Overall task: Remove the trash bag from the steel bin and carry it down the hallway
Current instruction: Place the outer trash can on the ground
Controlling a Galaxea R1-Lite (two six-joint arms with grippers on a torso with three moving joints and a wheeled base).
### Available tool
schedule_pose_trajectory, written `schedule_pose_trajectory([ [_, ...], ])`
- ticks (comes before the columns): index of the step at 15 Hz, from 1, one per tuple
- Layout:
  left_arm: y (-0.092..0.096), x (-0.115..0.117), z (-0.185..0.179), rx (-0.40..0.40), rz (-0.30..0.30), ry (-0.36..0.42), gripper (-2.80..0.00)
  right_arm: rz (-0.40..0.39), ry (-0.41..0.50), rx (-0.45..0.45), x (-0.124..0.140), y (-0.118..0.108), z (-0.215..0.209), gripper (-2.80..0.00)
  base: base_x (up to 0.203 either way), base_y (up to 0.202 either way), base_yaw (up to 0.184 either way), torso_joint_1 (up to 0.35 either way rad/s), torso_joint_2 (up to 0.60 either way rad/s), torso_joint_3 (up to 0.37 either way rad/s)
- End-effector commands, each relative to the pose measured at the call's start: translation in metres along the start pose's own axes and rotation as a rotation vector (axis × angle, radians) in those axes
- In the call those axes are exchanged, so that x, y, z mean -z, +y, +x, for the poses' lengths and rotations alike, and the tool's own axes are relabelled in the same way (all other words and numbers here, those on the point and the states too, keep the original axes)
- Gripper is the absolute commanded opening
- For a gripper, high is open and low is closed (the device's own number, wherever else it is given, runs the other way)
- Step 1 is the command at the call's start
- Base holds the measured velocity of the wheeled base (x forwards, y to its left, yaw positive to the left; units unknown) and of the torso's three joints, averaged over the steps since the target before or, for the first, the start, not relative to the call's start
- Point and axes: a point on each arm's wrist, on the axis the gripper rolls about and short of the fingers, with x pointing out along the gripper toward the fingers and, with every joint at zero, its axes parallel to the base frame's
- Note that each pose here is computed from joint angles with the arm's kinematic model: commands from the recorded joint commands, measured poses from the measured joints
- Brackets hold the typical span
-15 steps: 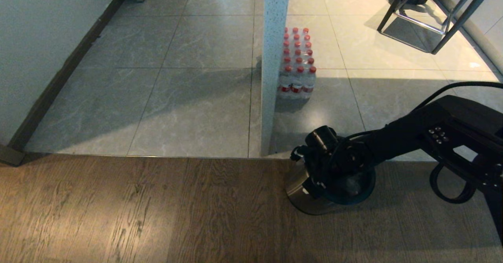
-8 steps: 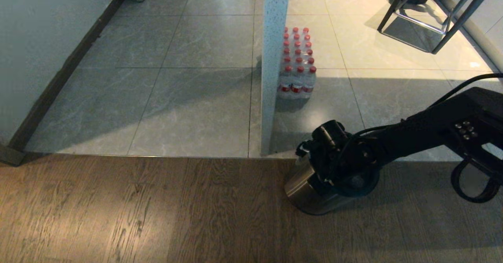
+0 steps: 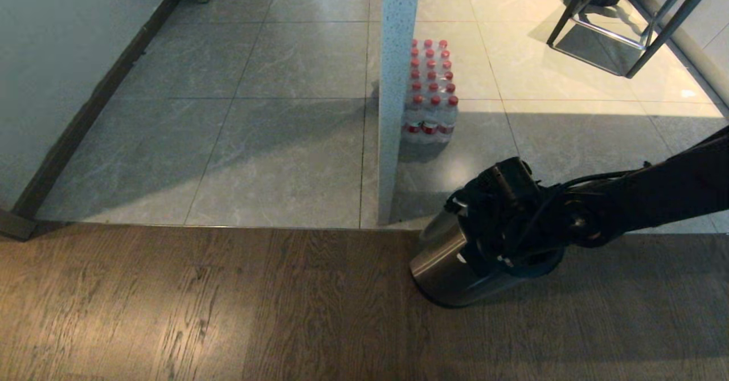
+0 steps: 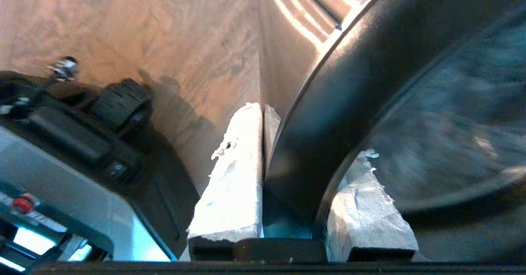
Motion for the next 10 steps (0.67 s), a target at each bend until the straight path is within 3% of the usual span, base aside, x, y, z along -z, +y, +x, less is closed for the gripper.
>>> schedule_pose_trajectory([
  [1, 0.000, 0.000, 0.000, 0.000, 0.000, 0.000, -2.80, 0.005, -0.083, 0.034, -0.003, -0.004, -0.042, -2.80, 0.000, 0.000, 0.000, 0.000, 0.00, 0.000],
  [10, 0.000, 0.000, 0.000, 0.000, 0.000, 0.000, -2.80, -0.003, -0.301, 0.097, 0.016, -0.004, -0.174, -2.80, 0.000, 0.000, 0.000, 0.000, 0.00, 0.000],
])
